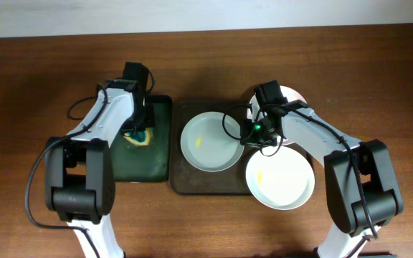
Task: Clean dirty plates on tray and stack at the side
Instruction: 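Grasp the green-yellow sponge with the left gripper and lift, then move the held sponge toward the white plate with the left gripper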
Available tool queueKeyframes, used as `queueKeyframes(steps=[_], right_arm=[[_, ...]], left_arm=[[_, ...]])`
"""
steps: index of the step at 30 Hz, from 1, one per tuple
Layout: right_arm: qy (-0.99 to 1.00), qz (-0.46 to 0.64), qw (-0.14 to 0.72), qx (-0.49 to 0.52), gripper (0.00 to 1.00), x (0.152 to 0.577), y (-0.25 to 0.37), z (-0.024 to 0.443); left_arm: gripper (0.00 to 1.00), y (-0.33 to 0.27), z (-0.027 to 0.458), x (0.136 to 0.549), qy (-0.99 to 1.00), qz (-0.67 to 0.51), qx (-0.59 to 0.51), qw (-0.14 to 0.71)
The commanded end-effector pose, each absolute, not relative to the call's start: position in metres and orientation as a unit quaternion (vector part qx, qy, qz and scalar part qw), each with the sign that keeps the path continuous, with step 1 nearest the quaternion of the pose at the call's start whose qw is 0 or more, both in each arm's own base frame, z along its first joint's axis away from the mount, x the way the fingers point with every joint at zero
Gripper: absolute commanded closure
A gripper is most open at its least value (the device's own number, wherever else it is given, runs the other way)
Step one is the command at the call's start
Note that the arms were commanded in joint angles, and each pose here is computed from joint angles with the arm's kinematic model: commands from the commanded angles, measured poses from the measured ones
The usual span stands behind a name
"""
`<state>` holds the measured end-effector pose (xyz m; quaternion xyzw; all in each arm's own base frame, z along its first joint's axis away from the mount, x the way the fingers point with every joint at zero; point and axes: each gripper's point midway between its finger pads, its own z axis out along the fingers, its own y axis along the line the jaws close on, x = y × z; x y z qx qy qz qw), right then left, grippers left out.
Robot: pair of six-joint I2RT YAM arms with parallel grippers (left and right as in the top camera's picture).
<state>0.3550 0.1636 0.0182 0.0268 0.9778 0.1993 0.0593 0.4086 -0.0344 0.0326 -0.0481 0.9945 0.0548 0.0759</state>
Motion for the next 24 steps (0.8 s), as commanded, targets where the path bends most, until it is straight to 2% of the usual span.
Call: queueKeyframes(steps=[1,9,24], right_arm=[[0.978,0.202,0.050,0.024,0.96,0.352,0.164,0.013],[0.978,0.202,0.050,0.024,0.96,0.352,0.164,0.013],[0.978,0.202,0.049,0.024,0.96,0.351,0.164,0.013]], left_arm=[[1.00,-0.032,0.100,0.424,0.985,0.045,-0.058,0.158],[1.00,-0.027,0.172,0.429,0.962,0.044,-0.069,0.259],[1.00,-0.031,0.179,0.436,0.957,0.047,-0.065,0.280]])
